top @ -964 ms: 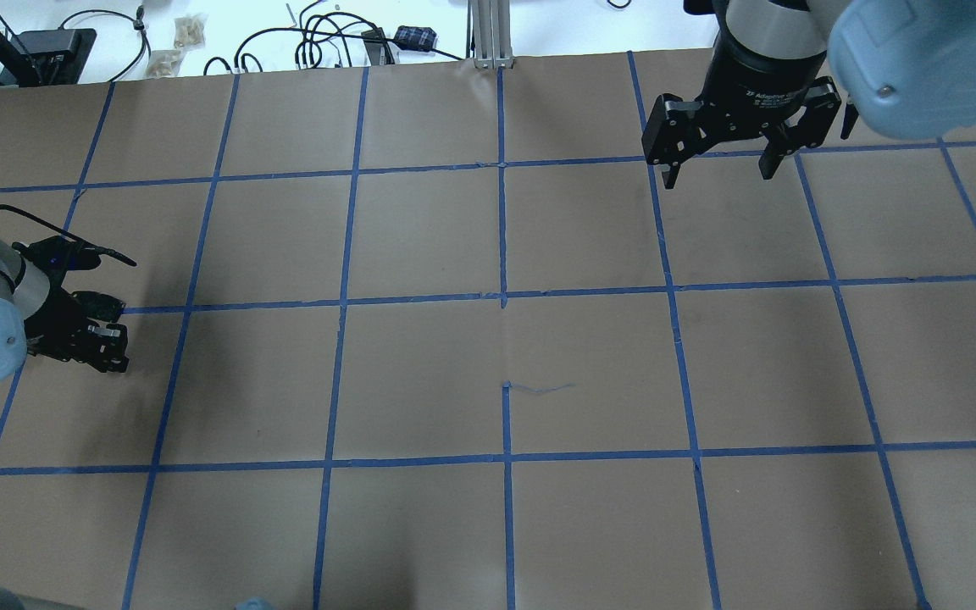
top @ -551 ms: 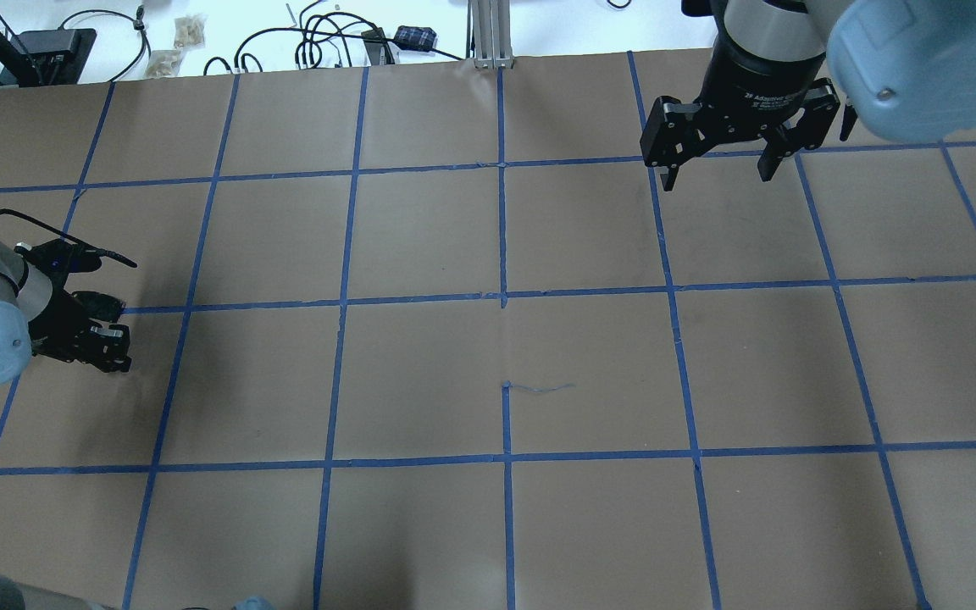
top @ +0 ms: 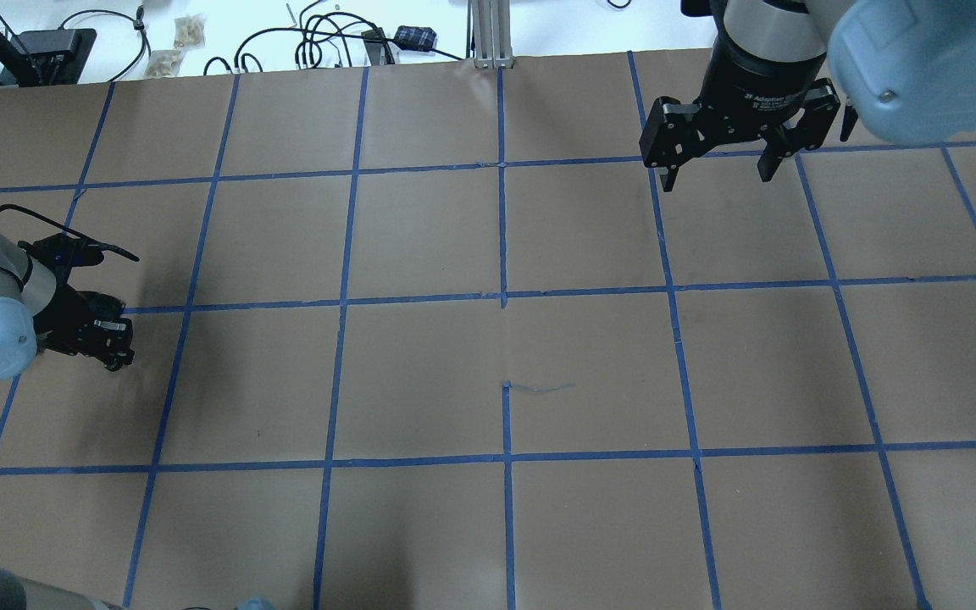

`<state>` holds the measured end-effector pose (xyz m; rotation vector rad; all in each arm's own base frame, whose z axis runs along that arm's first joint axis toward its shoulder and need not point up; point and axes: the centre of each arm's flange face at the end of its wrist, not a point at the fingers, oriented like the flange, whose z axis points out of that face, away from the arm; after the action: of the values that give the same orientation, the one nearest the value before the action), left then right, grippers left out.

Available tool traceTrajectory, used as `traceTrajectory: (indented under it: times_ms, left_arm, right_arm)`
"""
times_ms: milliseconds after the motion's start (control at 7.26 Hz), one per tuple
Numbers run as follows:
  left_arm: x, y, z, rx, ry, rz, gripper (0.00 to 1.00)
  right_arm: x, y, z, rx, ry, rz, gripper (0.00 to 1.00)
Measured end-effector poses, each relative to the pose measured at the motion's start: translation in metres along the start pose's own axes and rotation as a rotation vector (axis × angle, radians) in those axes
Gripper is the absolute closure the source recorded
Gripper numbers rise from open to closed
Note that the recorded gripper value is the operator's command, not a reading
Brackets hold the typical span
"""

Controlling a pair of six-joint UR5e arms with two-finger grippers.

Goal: Place bearing gear from tray to pile

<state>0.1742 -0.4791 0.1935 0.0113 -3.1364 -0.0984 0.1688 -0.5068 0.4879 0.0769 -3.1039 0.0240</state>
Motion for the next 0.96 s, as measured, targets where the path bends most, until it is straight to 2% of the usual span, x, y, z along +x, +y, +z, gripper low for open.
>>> traceTrajectory:
  times_ms: [138, 413, 551, 689, 964]
  left_arm:
    - [0.0, 0.0, 0.001, -0.001, 0.001, -0.002, 0.02]
    - [0.002, -0.001, -0.011, 0.016, -0.009, -0.008, 0.0]
    - [0.012, -0.007, -0.032, 0.029, -0.02, -0.012, 0.0]
    - [0.043, -0.018, -0.07, 0.026, -0.02, -0.015, 0.0]
    - [0.154, -0.035, -0.188, 0.012, -0.023, -0.055, 0.0]
  right_arm:
    - [0.0, 0.0, 0.0, 0.0, 0.0, 0.0, 0.0]
    - [0.0, 0.0, 0.0, -0.001, -0.001, -0.001, 0.0]
    - [0.0, 0.0, 0.0, -0.001, -0.001, -0.001, 0.0]
    - [0.0, 0.0, 0.001, -0.001, -0.001, -0.001, 0.0]
    - [0.0, 0.001, 0.001, -0.002, -0.001, -0.001, 0.0]
